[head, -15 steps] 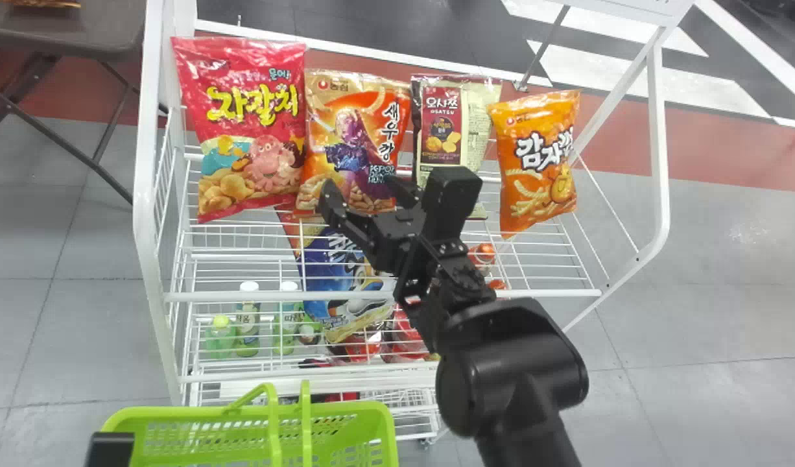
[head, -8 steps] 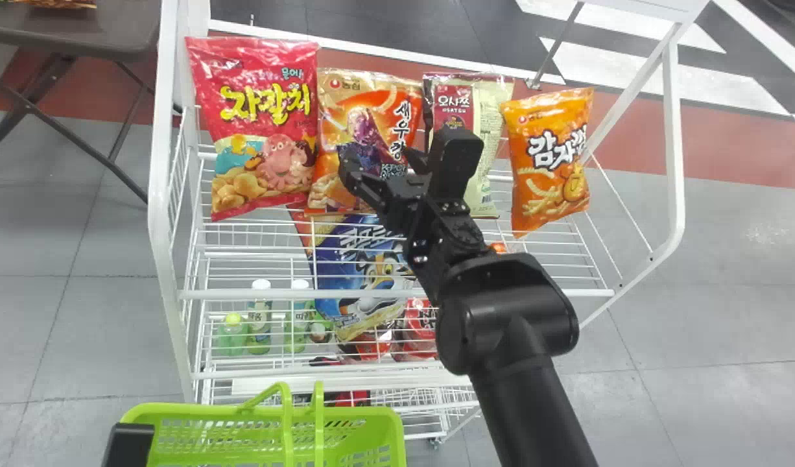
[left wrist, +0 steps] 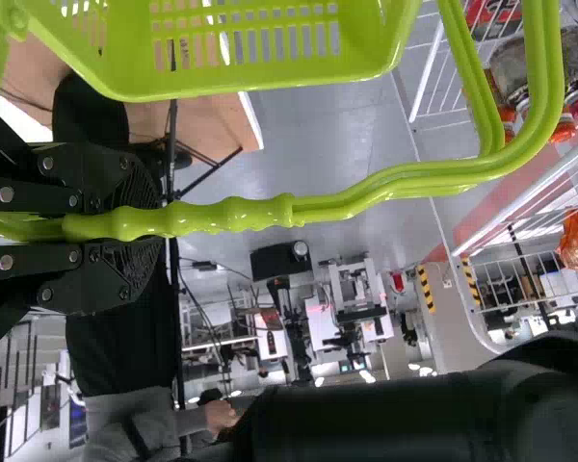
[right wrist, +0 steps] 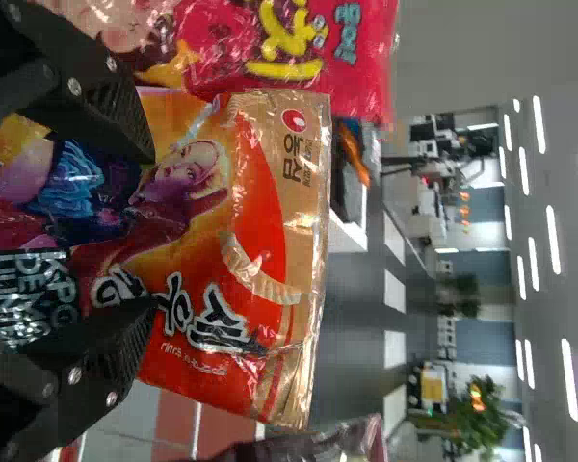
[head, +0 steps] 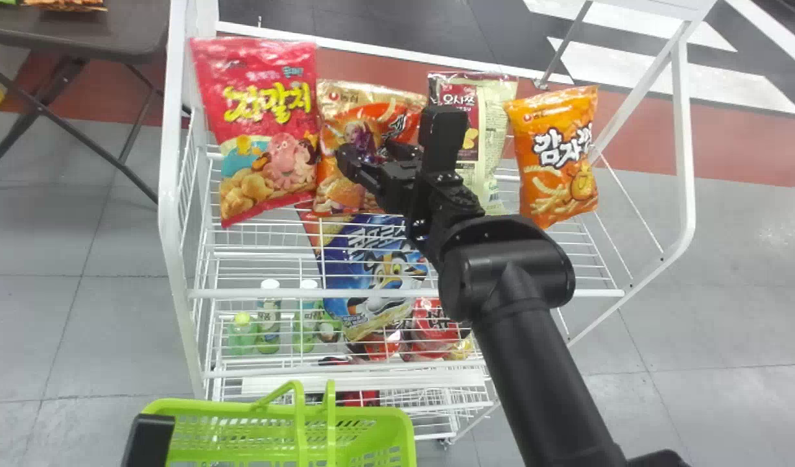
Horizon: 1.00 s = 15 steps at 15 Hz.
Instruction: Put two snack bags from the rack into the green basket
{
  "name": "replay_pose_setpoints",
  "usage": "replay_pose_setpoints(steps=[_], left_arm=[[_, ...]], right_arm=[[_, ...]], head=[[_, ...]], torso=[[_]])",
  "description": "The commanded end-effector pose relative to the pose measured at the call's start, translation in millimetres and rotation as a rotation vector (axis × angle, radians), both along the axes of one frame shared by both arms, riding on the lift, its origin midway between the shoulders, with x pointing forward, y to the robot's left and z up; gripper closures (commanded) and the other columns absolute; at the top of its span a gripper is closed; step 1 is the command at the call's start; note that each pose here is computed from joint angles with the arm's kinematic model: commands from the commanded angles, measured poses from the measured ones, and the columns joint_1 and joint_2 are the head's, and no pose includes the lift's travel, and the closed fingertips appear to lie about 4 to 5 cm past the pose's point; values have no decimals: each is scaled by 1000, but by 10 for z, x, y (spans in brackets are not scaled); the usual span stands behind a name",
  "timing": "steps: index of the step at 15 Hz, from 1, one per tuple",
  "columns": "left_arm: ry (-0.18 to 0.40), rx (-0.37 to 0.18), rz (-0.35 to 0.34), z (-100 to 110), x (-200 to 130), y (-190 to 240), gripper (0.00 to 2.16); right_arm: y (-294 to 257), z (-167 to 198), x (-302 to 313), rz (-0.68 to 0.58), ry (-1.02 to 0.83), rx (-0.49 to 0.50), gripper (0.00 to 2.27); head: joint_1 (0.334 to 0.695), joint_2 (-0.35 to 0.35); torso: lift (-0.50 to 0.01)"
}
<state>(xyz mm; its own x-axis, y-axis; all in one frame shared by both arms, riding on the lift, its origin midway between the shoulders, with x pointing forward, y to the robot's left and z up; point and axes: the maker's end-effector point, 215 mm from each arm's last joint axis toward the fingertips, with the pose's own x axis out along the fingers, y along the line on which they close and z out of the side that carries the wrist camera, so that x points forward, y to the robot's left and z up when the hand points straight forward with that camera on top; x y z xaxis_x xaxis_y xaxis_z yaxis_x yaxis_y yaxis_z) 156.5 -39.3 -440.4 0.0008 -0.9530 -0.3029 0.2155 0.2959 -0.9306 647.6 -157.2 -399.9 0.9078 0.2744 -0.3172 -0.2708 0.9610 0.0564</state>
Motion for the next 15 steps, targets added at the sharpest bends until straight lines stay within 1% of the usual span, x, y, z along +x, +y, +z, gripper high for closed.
replay_pose_setpoints(steps=[1,3,6,8,11,15], left_arm=[[-1,0,1,-2,19,1,2142],[-2,-2,-1,6,18,2,2142],[-8,-5,-1,27,29,-9,2142],[-9,-5,-3,30,26,-10,2142],[-15,-3,1,36,39,9,2142],[-23,-3,8,54,58,43,2142]], right_arm=[[88,-25,-42,18,3,-18,2020],[59,22,-77,15,-13,-37,2108],[-24,174,-181,-13,-50,-43,2115],[-110,266,-301,-39,-68,-43,2115],[-261,343,-643,-51,-62,-35,2111],[-459,523,-1101,-53,-55,68,2115]], head=[[695,-276],[695,-265],[695,-266],[695,-279],[695,-305],[695,-340]], torso=[[-7],[-7],[-7],[-7],[-7],[-7]])
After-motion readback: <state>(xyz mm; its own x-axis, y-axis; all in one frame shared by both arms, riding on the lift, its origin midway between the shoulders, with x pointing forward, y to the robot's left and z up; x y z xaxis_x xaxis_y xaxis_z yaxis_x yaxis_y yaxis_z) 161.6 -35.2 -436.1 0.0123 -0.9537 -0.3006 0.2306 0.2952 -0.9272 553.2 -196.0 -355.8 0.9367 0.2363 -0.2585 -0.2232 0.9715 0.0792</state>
